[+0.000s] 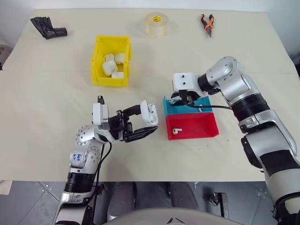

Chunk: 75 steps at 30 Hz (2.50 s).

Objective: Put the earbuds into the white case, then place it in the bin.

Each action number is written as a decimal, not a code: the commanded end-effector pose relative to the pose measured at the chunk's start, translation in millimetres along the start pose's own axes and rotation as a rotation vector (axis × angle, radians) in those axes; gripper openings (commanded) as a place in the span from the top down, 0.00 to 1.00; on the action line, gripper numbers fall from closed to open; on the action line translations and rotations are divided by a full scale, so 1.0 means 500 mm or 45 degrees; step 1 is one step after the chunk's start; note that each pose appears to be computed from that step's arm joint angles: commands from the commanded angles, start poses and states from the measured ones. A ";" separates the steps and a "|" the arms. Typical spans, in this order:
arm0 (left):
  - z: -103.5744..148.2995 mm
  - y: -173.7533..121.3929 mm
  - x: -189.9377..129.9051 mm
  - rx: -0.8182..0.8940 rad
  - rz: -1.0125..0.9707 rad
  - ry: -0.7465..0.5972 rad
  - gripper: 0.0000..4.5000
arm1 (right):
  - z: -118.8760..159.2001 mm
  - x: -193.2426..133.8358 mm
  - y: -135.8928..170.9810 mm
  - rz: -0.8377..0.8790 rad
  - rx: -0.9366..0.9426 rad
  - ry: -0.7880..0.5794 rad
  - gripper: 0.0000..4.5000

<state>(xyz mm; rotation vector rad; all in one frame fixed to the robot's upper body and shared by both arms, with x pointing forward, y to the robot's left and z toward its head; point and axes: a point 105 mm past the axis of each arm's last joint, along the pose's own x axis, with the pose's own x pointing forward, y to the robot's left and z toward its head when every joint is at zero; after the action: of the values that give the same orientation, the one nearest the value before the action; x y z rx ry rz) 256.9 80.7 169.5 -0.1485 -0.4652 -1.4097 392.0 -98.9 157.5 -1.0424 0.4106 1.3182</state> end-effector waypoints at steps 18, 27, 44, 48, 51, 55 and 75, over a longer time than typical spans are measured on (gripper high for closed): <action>0.021 -0.004 0.013 0.042 -0.036 -0.027 0.38 | 0.028 -0.033 -0.010 -0.108 0.008 -0.141 0.89; 0.023 0.015 0.015 0.038 -0.019 -0.039 0.38 | 0.039 -0.160 0.009 -0.361 0.214 -0.497 0.89; 0.021 0.044 0.055 -0.008 -0.144 -0.082 0.38 | 0.184 -0.259 0.176 -0.171 0.751 -1.586 0.89; 0.021 0.044 0.071 -0.019 -0.178 -0.101 0.38 | 0.205 -0.243 0.192 -0.162 0.804 -1.637 0.89; 0.021 0.044 0.082 -0.025 -0.192 -0.117 0.38 | 0.216 -0.229 0.200 -0.156 0.836 -1.658 0.89; 0.023 0.045 0.092 -0.029 -0.195 -0.137 0.38 | 0.220 -0.208 0.208 -0.164 0.853 -1.651 0.89; 0.030 0.043 0.099 -0.023 -0.190 -0.158 0.38 | 0.170 -0.131 0.237 -0.213 0.895 -1.508 0.89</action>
<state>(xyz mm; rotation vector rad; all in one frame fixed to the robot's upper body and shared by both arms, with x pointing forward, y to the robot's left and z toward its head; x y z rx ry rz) 282.0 44.5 190.0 -0.2301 -0.4942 -1.5512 240.4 -79.4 217.8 0.3665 -0.1917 1.2734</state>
